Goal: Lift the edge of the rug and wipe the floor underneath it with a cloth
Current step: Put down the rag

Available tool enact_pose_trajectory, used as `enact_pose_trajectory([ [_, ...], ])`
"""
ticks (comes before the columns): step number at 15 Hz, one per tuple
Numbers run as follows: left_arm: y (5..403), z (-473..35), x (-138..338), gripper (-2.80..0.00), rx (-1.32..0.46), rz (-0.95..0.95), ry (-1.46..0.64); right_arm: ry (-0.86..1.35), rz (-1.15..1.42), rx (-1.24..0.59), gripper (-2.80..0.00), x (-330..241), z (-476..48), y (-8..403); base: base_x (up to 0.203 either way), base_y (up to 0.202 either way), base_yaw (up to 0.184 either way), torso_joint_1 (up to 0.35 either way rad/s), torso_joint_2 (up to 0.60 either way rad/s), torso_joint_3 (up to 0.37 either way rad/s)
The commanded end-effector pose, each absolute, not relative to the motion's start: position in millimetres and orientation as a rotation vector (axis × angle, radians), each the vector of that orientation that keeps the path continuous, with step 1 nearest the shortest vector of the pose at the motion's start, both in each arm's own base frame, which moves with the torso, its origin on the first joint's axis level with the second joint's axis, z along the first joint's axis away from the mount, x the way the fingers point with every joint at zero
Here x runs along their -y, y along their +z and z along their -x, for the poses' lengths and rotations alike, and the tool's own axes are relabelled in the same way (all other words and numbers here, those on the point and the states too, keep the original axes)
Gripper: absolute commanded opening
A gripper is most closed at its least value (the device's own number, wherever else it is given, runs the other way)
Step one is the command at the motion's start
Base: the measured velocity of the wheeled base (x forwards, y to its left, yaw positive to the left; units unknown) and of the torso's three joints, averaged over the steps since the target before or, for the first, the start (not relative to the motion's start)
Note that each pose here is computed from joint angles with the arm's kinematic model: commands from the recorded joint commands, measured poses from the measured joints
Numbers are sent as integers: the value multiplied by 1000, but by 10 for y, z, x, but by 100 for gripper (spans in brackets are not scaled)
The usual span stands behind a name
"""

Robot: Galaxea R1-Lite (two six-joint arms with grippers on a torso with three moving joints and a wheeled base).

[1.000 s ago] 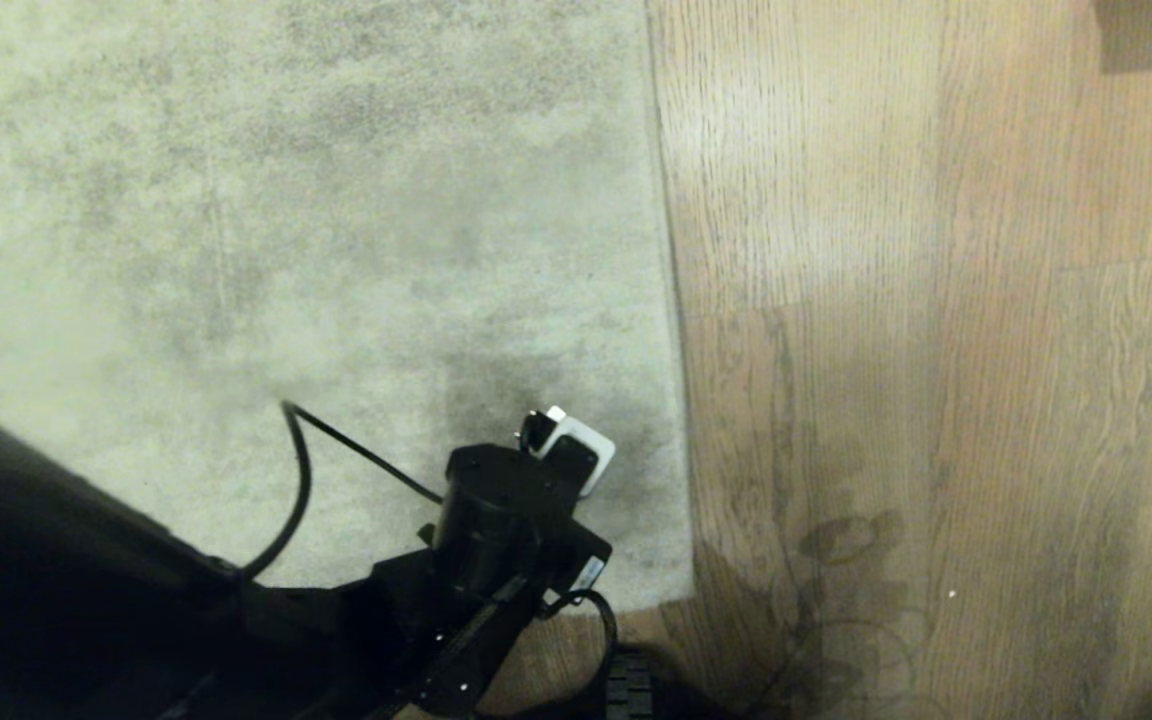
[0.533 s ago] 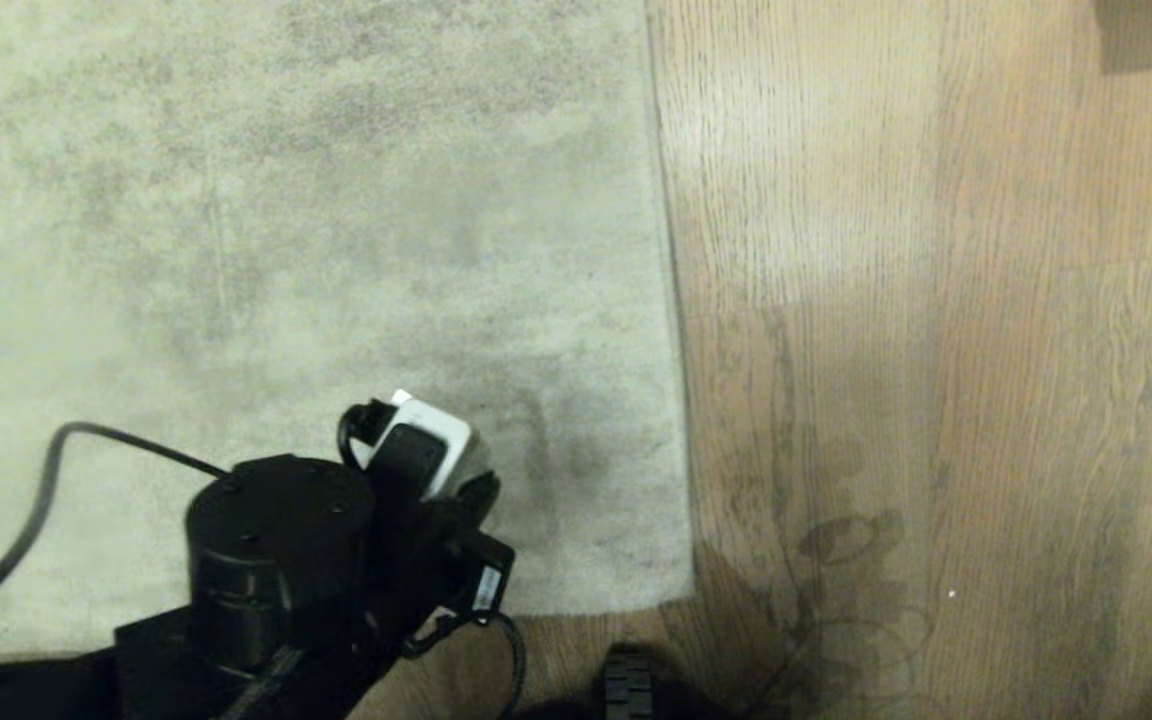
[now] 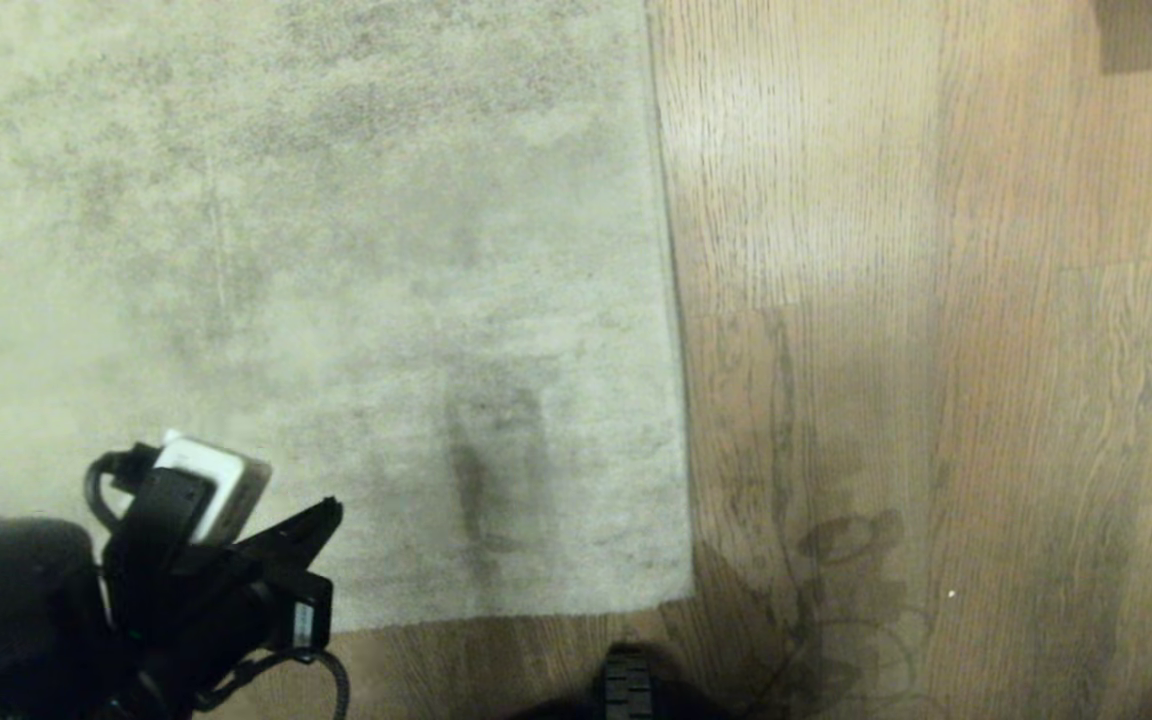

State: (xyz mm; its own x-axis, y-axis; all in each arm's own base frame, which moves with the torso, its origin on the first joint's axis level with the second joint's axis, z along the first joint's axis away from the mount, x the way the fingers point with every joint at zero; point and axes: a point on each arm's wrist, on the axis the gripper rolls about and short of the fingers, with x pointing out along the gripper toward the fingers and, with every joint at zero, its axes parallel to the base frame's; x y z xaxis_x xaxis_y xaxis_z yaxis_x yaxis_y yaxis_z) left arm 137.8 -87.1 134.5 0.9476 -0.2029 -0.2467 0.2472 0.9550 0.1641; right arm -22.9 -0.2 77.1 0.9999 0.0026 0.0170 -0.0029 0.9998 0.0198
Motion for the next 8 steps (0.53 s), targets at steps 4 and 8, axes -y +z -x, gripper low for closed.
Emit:
enact_pose_trajectory([
  [4,1331,-1081,217,-280,-137,-184,-126,3,-20,15,-280,2,228,771,0,0,0,0,0,0],
  [8,1258,-767,99,-280,-172,-206,-142,3,-20,15,-280,2,228,771,0,0,0,0,0,0],
])
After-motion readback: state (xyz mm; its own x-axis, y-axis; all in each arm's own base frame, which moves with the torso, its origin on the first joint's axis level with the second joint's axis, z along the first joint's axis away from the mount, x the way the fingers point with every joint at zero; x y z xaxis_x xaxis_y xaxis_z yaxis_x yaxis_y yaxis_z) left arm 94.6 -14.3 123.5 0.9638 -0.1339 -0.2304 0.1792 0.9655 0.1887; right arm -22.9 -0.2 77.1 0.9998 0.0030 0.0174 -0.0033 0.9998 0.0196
